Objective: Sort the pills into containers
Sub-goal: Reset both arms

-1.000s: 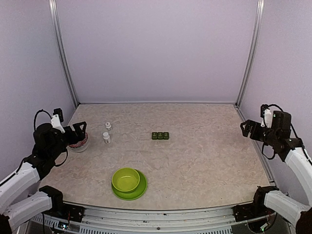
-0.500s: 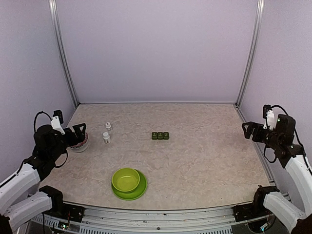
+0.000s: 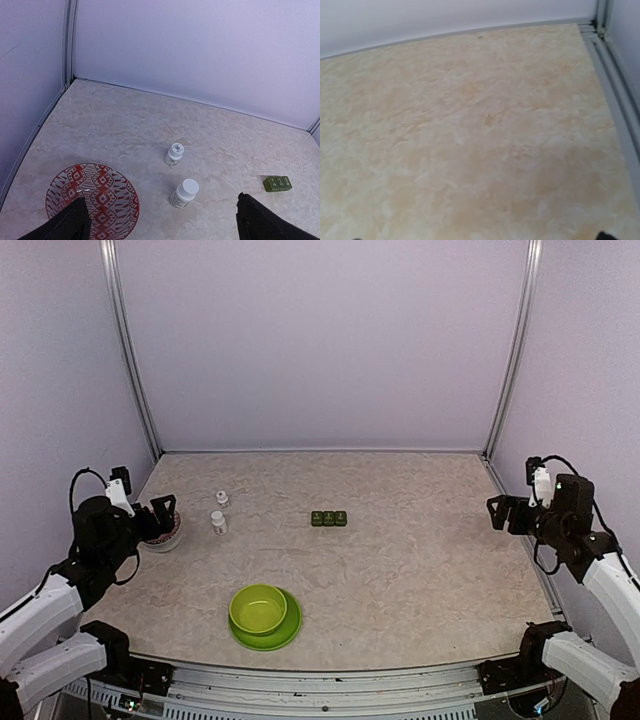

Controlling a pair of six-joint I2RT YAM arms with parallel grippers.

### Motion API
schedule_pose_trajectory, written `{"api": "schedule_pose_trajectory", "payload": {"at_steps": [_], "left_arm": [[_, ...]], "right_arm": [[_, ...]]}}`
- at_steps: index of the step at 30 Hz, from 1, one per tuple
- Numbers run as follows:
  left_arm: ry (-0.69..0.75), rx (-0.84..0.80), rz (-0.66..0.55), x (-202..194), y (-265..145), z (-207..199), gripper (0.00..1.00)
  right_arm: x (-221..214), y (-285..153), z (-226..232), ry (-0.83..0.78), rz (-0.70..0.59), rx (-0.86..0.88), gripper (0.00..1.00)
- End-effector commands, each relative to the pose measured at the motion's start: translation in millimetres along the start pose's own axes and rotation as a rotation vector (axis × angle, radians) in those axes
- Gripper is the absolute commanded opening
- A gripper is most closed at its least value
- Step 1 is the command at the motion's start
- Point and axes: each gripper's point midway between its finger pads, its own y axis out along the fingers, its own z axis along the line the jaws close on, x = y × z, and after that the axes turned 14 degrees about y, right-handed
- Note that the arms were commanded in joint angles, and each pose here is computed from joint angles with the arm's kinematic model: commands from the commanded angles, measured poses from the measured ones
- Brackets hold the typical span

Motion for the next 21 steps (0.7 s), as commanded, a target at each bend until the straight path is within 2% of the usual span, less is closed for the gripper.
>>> {"api": "schedule_pose_trajectory", "payload": {"at_steps": [1,5,15,21], "left_arm": [[0.022,0.025,-0.011,3.2,-3.1,4.1,0.99],[0.019,0.024,-0.018,4.3,-4.3,4.3,0.99],[0.016,0.020,-0.013,4.4,-3.2,3.1,0.99],[0.015,0.020,-0.012,4.5,-3.4,3.1,0.99]], "right_arm": [[17.7,-10.5,1.1,0.004,-0.061,-0.024,1.00],[19.0,-14.6,14.6,-0.016,-0.065,0.051,1.00],[20.2,-16.3,18.3,0.000,-0.072,0.072,1.00],[14.5,-11.3,22.8,-0.003,-0.034,0.099,1.00]]}}
